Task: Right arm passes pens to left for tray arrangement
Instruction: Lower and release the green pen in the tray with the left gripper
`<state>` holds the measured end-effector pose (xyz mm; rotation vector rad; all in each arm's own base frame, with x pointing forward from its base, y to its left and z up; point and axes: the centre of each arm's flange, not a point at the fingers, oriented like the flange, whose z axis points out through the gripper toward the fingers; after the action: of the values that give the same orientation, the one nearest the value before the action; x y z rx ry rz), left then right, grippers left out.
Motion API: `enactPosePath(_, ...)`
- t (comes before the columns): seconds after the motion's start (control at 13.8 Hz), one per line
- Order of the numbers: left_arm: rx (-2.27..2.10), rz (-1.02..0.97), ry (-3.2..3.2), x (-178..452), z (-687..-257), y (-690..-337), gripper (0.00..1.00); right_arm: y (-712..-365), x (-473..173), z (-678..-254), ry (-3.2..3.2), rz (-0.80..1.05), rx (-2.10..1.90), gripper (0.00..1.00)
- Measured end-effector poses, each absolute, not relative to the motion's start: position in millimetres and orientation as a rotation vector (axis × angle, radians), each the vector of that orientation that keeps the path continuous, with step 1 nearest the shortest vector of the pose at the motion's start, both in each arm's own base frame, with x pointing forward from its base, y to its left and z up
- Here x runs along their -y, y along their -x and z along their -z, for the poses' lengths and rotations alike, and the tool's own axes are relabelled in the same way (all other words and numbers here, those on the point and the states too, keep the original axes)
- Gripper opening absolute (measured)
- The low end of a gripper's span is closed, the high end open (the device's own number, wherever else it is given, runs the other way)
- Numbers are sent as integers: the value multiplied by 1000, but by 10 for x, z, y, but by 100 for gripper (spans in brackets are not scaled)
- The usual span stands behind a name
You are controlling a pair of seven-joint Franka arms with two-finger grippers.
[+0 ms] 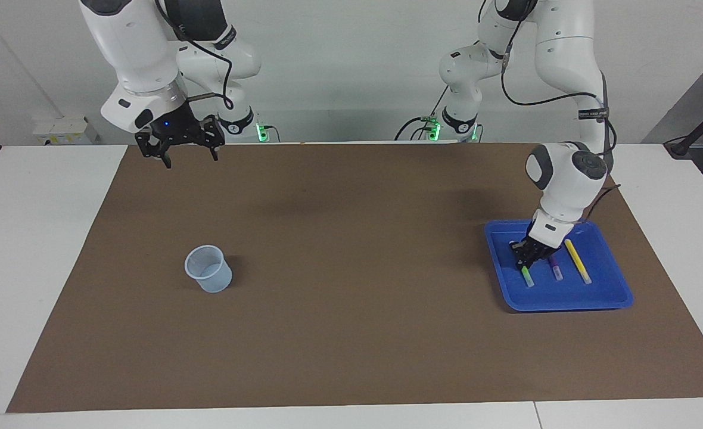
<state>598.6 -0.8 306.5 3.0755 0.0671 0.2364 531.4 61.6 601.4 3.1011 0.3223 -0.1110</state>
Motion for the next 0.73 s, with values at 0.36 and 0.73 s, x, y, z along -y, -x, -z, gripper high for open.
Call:
enactPosePath(0.36,-68,-236,-3076,5,-3065,-5986,22,-5273,-660,-6051,-3099,101,-335,100)
enactPosePath(0.73,-76,-254,-3077,-33,-3215,-6061,42,-5270,-680,-6053,-3098,101,-341,100)
